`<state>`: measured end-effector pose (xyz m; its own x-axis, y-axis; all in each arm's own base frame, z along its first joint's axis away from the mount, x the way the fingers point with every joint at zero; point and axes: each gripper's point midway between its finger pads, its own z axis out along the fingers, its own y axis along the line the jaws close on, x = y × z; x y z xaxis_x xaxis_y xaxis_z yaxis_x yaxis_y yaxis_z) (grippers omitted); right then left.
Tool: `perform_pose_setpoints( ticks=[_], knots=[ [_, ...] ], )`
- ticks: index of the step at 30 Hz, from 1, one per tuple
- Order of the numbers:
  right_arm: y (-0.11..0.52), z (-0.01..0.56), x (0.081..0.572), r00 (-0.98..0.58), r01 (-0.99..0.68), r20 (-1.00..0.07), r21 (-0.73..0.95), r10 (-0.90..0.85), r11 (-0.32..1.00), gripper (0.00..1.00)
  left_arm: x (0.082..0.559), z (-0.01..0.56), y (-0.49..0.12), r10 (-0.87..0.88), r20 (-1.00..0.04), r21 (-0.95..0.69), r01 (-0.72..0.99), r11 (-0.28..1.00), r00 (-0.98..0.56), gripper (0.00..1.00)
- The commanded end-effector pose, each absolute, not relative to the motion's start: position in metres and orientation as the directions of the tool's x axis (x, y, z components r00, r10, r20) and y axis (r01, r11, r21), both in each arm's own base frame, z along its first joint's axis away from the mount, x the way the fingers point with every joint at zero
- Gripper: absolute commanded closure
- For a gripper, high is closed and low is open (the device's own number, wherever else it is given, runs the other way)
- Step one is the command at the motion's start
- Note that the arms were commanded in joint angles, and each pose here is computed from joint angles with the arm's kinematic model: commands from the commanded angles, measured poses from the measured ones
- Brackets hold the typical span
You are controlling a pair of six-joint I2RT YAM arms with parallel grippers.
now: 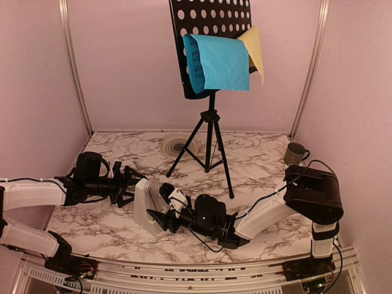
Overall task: Pack up the instrument practice props
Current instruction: Close the cover of the metronome on the metronome.
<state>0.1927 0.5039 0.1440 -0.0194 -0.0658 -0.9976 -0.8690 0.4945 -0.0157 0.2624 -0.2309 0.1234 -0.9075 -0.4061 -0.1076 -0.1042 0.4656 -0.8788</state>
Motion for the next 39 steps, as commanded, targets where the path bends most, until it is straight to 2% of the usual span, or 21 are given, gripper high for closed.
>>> perform_pose_setpoints(
  ticks=[1, 29, 39],
  knots=[
    [0.508, 0.154, 0.191, -0.011, -0.869, -1.000, -0.002, -0.024, 0.494, 0.50, 0.262, 0.130, -0.231, -0.404, -0.124, -0.891, -0.077, 0.447, -0.906, 0.04],
    [0.515, 0.136, 0.195, 0.001, -0.869, -0.999, 0.022, 0.047, 0.495, 0.56, 0.259, 0.128, -0.233, -0.397, -0.106, -0.896, -0.085, 0.435, -0.912, 0.04],
    [0.513, 0.118, 0.196, -0.023, -0.869, -0.999, 0.031, 0.022, 0.494, 0.56, 0.258, 0.126, -0.233, -0.396, -0.100, -0.900, -0.087, 0.427, -0.913, 0.04]
  ],
)
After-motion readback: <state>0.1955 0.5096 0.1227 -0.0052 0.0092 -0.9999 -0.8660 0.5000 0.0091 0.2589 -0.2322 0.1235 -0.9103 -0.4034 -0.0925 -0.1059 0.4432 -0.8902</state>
